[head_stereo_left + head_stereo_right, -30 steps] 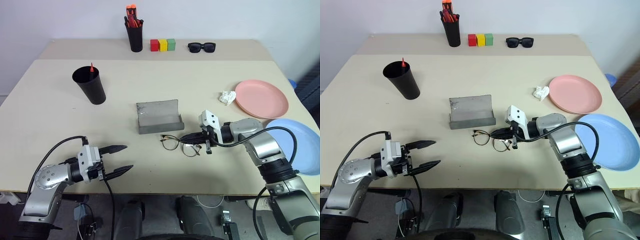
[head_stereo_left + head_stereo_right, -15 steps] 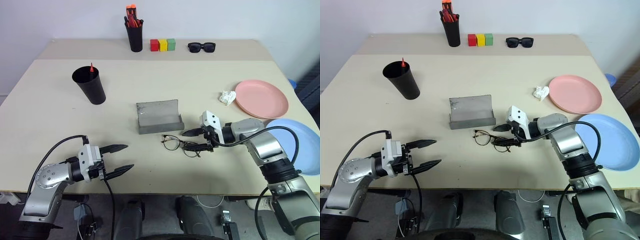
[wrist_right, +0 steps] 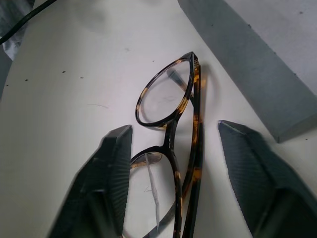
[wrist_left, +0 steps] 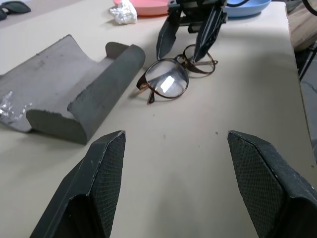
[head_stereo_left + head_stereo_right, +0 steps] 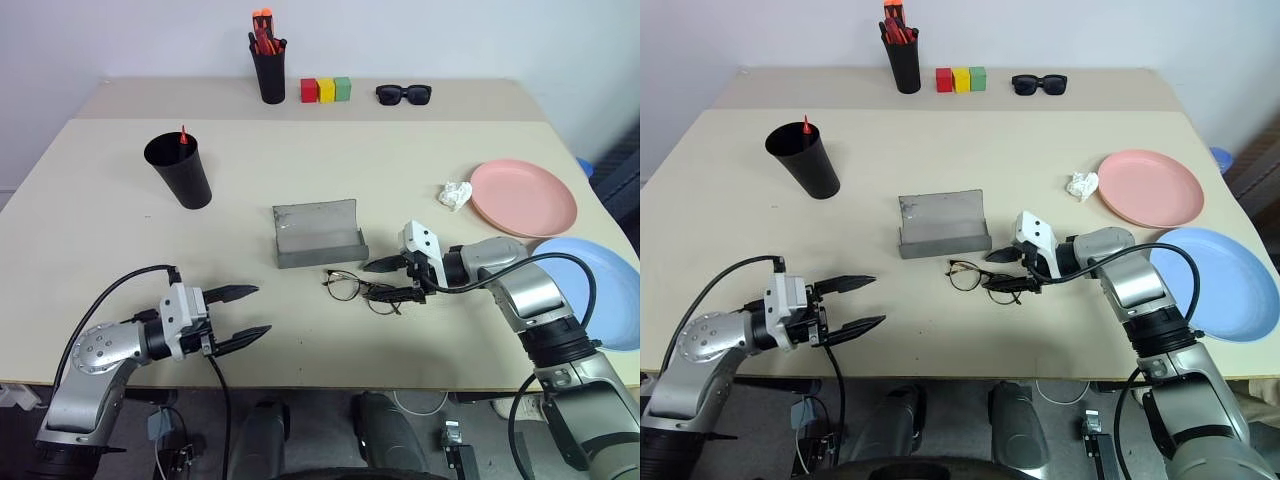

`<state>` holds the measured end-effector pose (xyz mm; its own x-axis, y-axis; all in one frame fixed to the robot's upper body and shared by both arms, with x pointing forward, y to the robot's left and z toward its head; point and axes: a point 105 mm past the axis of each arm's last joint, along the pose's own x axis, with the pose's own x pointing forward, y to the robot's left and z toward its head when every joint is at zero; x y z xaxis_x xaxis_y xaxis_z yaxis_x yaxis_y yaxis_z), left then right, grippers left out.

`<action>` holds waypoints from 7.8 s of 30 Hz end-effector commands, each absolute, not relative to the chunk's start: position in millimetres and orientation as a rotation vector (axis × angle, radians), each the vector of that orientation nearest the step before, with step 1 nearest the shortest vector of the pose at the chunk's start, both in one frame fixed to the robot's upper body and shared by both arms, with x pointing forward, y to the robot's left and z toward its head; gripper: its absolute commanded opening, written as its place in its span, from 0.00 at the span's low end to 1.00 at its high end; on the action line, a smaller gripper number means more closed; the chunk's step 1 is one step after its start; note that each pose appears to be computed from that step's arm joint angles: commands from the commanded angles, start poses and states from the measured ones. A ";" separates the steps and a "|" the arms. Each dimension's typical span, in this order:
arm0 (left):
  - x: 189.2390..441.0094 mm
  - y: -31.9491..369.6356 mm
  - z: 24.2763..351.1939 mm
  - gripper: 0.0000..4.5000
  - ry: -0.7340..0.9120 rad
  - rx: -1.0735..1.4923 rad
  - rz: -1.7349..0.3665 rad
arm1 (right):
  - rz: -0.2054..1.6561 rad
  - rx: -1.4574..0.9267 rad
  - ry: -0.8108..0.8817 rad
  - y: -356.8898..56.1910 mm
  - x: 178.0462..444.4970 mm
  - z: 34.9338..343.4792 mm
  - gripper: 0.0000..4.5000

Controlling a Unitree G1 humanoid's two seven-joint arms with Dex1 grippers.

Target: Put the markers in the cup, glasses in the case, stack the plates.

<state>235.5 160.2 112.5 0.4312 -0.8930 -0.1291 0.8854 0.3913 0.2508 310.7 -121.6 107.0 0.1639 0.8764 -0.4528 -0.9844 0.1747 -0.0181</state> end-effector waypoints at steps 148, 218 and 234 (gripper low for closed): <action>232.9 150.6 130.1 0.75 -0.036 0.323 -1.144 | 1.433 -0.100 0.552 -133.8 274.4 102.8 0.60; 228.3 168.5 143.7 0.75 -0.069 0.196 -0.987 | 1.502 -0.278 0.049 -69.4 359.0 177.8 0.01; 201.6 188.2 135.3 0.75 -0.017 0.068 -0.967 | 1.549 -0.315 0.073 -49.1 373.8 166.3 0.01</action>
<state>204.4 189.6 124.5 0.5813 -0.8124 -0.0469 0.8137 0.5806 0.0278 372.0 -55.0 157.1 0.0319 0.9657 -0.2575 -0.9932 0.0017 -0.1166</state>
